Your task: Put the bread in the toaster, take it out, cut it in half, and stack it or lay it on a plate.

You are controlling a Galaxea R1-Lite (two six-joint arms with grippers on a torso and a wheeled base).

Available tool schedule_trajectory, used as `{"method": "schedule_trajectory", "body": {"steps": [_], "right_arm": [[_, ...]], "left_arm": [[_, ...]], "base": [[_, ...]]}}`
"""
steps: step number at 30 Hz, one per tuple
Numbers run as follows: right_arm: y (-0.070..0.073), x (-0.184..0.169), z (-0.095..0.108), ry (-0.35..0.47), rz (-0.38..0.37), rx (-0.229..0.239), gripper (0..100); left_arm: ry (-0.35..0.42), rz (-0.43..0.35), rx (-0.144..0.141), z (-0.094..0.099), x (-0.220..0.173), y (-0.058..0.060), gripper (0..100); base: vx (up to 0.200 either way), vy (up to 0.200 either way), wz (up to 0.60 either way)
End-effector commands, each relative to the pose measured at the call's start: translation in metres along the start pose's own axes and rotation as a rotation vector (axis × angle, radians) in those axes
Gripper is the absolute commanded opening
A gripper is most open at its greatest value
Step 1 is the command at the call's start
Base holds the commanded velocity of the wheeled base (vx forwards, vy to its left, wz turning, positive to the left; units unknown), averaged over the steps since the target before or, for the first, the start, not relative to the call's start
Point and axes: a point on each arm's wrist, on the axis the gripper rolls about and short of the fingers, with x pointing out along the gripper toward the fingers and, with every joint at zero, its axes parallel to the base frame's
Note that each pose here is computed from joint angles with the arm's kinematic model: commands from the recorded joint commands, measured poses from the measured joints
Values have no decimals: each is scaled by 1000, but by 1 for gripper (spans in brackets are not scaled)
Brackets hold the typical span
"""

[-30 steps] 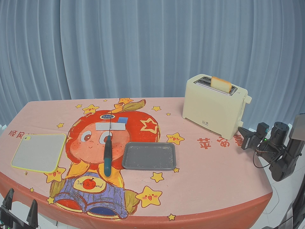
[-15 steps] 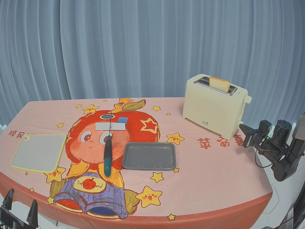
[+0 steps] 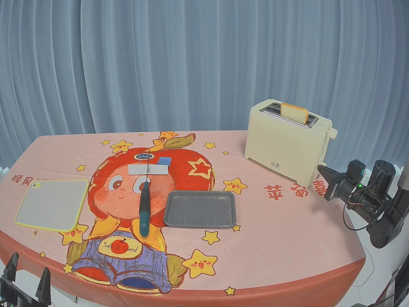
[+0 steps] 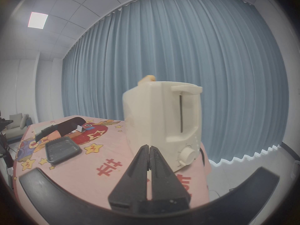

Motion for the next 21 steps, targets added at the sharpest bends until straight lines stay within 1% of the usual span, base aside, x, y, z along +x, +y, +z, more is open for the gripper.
{"method": "schedule_trajectory", "body": {"steps": [1, 2, 4, 8, 11, 19, 21], "right_arm": [[9, -7, 7, -23, 24, -9, 0], [13, -9, 8, -27, 35, -11, 0], [15, -11, 9, -27, 41, -15, 0], [19, -20, 18, -58, 50, -23, 0], [27, -25, 26, -86, 77, -30, 0], [37, -31, 34, -121, 121, -32, 0], [41, -34, 40, -146, 134, -36, 0]], "left_arm": [[16, 0, 0, -5, 1, 0, 100], [16, 0, 0, -5, 1, 0, 100], [16, 0, 0, -5, 1, 0, 100], [16, 0, 0, -5, 1, 0, 100], [16, 0, 0, -5, 1, 0, 100], [16, 0, 0, -5, 1, 0, 100], [16, 2, 0, -5, 1, 0, 100]], "base": [[0, 0, 0], [0, 0, 0], [0, 0, 0], [0, 0, 0], [0, 0, 0], [0, 0, 0], [0, 0, 0]]}}
